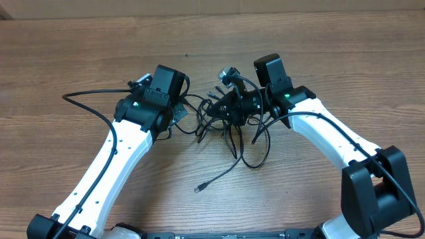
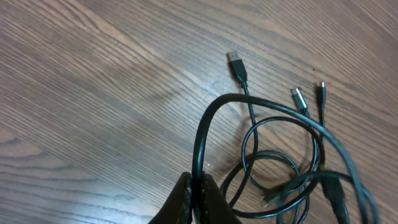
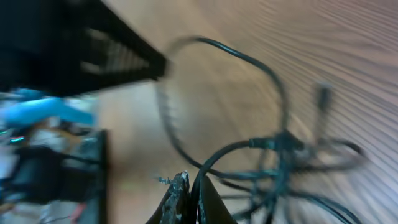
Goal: Untangle cables
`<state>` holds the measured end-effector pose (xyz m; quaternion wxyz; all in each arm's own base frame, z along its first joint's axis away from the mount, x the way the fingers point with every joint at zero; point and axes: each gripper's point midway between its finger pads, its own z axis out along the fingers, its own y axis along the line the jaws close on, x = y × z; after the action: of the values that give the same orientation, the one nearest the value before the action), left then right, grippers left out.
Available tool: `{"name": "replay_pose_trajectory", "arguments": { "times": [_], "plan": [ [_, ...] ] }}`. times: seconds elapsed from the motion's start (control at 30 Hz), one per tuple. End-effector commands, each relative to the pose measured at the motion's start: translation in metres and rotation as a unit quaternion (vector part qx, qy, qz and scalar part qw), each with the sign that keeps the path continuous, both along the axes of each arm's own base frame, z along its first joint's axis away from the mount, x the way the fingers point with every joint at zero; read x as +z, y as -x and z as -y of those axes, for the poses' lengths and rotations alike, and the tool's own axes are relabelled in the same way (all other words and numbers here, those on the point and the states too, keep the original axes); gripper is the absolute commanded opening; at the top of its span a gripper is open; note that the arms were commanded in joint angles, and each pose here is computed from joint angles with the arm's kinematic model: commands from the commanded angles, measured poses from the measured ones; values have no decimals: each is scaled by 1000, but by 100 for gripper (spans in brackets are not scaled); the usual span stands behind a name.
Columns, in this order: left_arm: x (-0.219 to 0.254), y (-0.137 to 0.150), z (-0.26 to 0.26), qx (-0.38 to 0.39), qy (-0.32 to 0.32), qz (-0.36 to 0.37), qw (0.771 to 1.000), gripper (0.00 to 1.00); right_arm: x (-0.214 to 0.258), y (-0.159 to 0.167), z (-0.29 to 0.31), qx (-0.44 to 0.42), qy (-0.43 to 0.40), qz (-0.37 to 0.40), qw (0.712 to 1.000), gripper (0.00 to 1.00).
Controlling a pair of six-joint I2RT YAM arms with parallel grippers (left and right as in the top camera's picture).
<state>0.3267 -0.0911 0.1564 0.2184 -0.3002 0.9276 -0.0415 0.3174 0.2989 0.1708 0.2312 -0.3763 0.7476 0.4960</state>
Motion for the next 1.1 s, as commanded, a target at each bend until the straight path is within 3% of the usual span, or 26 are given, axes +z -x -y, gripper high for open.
{"name": "replay_pose_trajectory", "arguments": {
  "times": [0.0,0.4,0.6,0.73,0.83,0.9,1.07],
  "plan": [
    [3,-3,-1,-6,-4,3,1000,4,31,24,-8,75,-85,-18,993,4],
    [2,-2,-1,-6,-4,2,1000,4,58,28,-3,121,-152,5,981,4],
    [1,0,-2,-6,-7,-3,1000,5,33,-24,23,-22,-76,-30,996,4],
    [1,0,-2,-6,-6,-3,1000,5,13,-57,50,-130,-25,-68,989,4],
    [1,0,-2,-6,-6,-3,1000,4,-4,-68,68,-185,13,-95,978,11],
    [1,0,-2,-6,-6,-3,1000,5,-14,-65,75,-199,35,-116,972,25],
    [1,0,-2,-6,-6,-3,1000,4,-30,-51,80,-205,68,-160,963,49]
  ]
}}
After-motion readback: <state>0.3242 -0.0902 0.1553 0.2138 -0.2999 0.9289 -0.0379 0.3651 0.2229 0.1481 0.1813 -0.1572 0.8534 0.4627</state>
